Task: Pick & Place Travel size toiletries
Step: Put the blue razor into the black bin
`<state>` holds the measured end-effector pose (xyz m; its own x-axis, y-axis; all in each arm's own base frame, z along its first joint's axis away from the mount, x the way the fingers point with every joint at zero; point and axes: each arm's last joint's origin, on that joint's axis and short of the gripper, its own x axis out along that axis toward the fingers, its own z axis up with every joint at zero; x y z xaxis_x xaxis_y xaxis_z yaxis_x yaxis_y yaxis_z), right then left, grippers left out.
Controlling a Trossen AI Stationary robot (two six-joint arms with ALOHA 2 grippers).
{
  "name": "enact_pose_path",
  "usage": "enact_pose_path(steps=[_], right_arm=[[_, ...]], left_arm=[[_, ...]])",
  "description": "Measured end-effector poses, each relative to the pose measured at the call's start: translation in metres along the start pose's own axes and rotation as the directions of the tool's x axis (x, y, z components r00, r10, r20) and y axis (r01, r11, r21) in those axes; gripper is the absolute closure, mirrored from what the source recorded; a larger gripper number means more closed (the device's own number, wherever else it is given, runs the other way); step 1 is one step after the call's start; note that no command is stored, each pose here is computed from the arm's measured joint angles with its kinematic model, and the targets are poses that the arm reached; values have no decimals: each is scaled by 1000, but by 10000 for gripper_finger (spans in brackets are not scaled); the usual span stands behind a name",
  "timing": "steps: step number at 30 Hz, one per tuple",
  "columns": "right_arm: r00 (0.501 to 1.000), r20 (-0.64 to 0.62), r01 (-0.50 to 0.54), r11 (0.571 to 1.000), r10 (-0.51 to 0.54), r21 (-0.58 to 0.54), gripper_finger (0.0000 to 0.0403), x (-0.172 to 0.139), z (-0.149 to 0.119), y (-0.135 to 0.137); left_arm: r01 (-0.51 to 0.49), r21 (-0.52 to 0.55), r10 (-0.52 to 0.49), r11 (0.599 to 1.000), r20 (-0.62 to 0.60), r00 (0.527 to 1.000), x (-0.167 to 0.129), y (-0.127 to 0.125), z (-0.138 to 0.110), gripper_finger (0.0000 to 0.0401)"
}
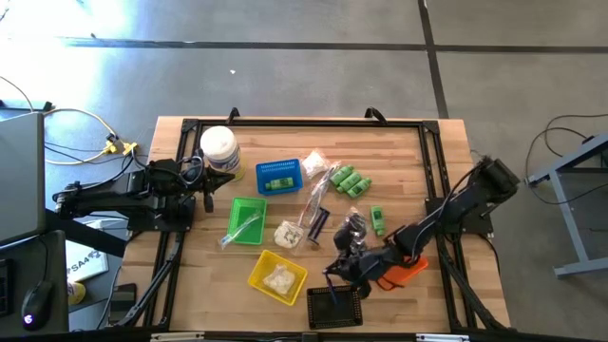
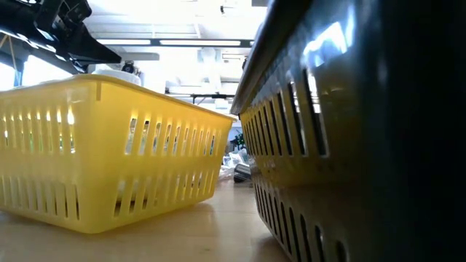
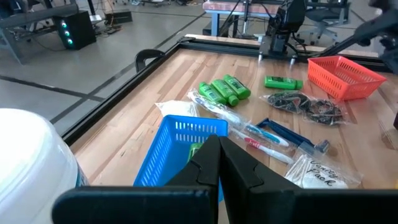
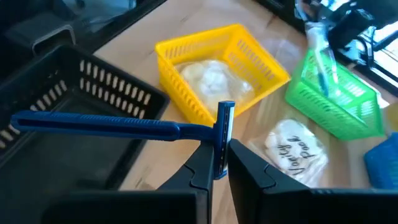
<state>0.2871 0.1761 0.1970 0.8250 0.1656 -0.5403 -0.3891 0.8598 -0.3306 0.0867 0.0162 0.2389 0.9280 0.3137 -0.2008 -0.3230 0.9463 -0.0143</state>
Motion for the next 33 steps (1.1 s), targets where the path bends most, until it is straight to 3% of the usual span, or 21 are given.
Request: enact_pose_path(steps=[8, 14, 20, 27, 33], right_arm=[[999, -42, 14, 993, -19, -114, 378, 27, 11, 29], [985, -91, 127, 974, -146, -189, 378, 34, 12, 45], [977, -110, 150, 952, -184, -265, 373, 32, 11, 51], [987, -110, 85, 956, -121, -282, 327, 32, 11, 55], [985, -104, 105, 956, -138, -273, 283, 31, 12, 54]], left_arm=[[0, 0, 0, 1000, 0, 1000, 0, 0, 0, 401], [4, 0, -4, 1000, 0, 1000, 0, 0, 0, 401], [3, 0, -3, 1000, 0, 1000, 0, 0, 0, 401], [3, 0, -3, 1000, 0, 1000, 0, 0, 0, 401], [3, 0, -3, 1000, 0, 1000, 0, 0, 0, 401]])
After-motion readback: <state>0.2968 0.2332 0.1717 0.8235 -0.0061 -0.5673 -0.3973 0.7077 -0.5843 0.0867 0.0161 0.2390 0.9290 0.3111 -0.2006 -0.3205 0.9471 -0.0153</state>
